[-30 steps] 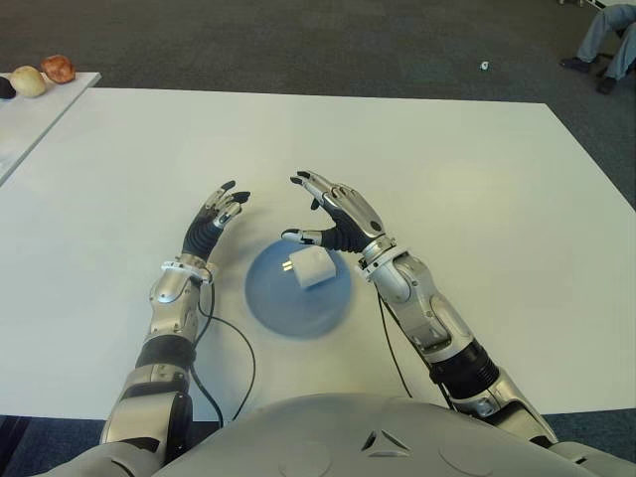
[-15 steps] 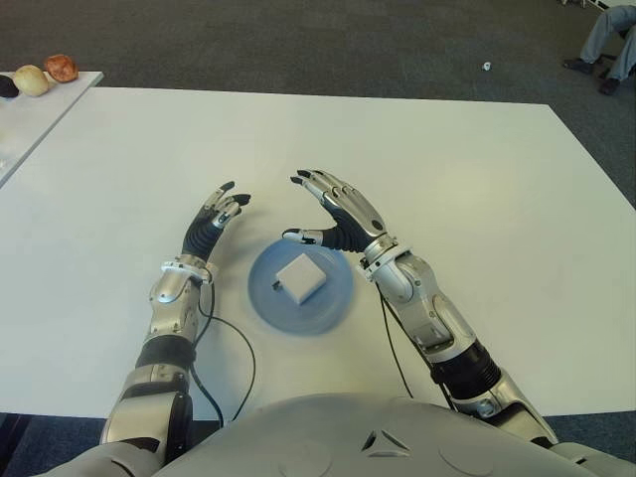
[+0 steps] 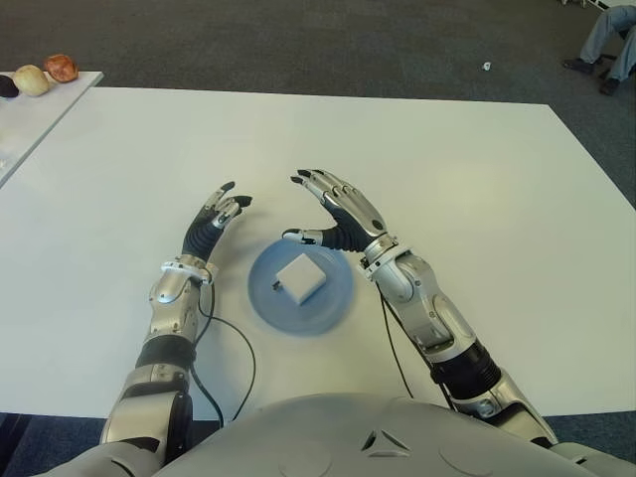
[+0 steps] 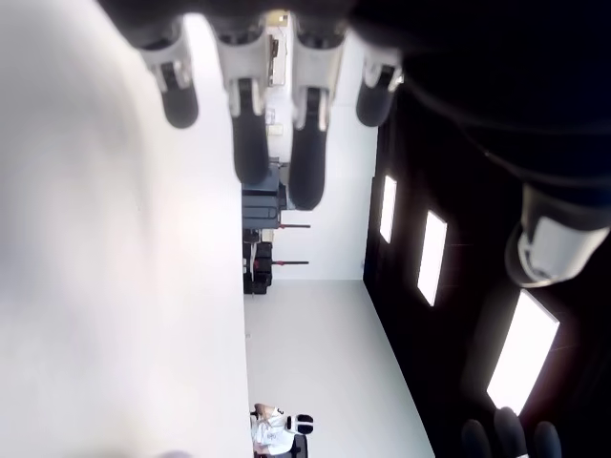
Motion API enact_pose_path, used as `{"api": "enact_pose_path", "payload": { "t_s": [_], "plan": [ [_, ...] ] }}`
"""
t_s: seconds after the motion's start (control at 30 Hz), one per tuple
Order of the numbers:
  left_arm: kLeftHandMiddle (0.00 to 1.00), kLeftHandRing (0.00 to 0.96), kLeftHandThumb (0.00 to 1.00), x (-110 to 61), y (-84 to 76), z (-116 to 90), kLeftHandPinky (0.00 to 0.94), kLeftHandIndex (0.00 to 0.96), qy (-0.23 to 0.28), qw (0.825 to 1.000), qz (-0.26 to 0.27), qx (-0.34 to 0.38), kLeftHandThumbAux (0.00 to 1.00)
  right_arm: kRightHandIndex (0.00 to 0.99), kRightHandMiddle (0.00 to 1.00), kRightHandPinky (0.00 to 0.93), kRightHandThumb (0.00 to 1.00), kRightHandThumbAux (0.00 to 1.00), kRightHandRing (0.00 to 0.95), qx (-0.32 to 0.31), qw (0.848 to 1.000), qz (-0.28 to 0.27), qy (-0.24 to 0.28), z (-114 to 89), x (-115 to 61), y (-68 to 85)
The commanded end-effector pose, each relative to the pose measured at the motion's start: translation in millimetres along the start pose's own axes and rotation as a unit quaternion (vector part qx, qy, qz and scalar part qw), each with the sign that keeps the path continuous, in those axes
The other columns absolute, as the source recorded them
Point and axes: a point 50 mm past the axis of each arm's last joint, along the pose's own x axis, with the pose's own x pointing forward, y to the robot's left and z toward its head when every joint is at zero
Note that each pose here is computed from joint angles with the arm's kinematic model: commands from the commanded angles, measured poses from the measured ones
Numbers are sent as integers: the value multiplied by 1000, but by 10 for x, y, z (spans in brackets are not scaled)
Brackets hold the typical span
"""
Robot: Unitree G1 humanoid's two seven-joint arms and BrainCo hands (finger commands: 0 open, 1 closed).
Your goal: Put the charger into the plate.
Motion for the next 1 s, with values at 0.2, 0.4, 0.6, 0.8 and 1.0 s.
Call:
{"api": "enact_pose_path", "payload": {
  "t_s": [0.2, 0.4, 0.6, 0.8, 1.0],
  "plan": [
    [245, 212, 0, -24, 28, -32, 64, 68, 9, 1000, -6, 0, 446, 0, 0, 0, 230, 208, 0, 34, 994, -86, 64, -278, 7, -130],
    [267, 218, 0, -21, 28, -42, 68, 73, 8, 1000, -1, -7, 454, 0, 0, 0, 163, 301, 0, 109, 968, -188, 125, -611, -40, -268],
    [287, 224, 0, -24, 30, -52, 78, 86, 9, 1000, 4, -14, 426, 0, 0, 0, 119, 488, 0, 255, 906, -283, 185, -1005, -357, -286],
    [283, 221, 0, -11, 41, -38, 101, 92, 5, 1000, 10, -16, 433, 0, 0, 0, 88, 667, 0, 369, 834, -344, 221, -1297, -532, -87],
    [264, 211, 0, 6, 46, -23, 110, 97, 1, 1000, 14, -16, 448, 7, 3, 3, 70, 751, 0, 439, 786, -369, 230, -1371, -552, 95]
  ]
}}
